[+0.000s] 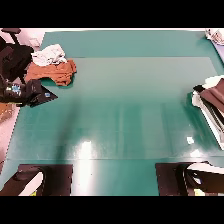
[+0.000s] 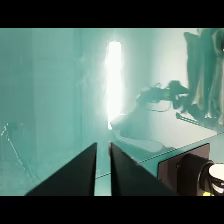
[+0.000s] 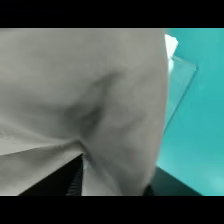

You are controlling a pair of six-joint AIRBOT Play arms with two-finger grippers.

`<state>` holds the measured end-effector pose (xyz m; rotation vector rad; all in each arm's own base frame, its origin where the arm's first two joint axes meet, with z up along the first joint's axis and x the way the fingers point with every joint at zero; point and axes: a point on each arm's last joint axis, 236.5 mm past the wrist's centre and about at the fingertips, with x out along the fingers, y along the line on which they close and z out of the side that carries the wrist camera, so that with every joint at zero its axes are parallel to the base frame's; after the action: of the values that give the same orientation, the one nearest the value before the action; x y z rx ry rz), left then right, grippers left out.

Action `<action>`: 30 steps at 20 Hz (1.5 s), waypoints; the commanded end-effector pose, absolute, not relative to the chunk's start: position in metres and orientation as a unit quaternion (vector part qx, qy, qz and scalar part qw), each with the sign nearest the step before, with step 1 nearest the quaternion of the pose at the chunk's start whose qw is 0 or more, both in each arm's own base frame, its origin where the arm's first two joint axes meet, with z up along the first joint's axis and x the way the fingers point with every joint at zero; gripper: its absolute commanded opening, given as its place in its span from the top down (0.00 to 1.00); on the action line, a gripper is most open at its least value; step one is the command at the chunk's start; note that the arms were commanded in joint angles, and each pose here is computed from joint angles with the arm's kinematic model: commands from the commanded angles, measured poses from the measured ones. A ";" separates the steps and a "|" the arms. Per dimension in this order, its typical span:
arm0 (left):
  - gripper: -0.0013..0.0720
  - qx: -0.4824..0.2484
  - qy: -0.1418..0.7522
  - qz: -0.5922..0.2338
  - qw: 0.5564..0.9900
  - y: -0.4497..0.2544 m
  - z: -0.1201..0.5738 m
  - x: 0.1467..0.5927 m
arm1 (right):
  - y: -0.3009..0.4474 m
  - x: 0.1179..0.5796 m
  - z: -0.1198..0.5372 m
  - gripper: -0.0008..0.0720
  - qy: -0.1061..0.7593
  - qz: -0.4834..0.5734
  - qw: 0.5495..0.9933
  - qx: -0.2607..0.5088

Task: Fold the shirts.

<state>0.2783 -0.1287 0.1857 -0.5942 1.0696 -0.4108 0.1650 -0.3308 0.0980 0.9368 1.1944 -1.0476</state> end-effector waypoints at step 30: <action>0.95 -0.150 0.399 -0.106 0.898 -0.072 0.059 0.183 | 0.108 0.220 0.063 0.74 0.366 0.218 0.900 0.093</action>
<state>0.2005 -0.0733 0.0844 -0.3066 0.7613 -0.2353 0.2318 0.1005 0.0769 0.1796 0.7778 0.4351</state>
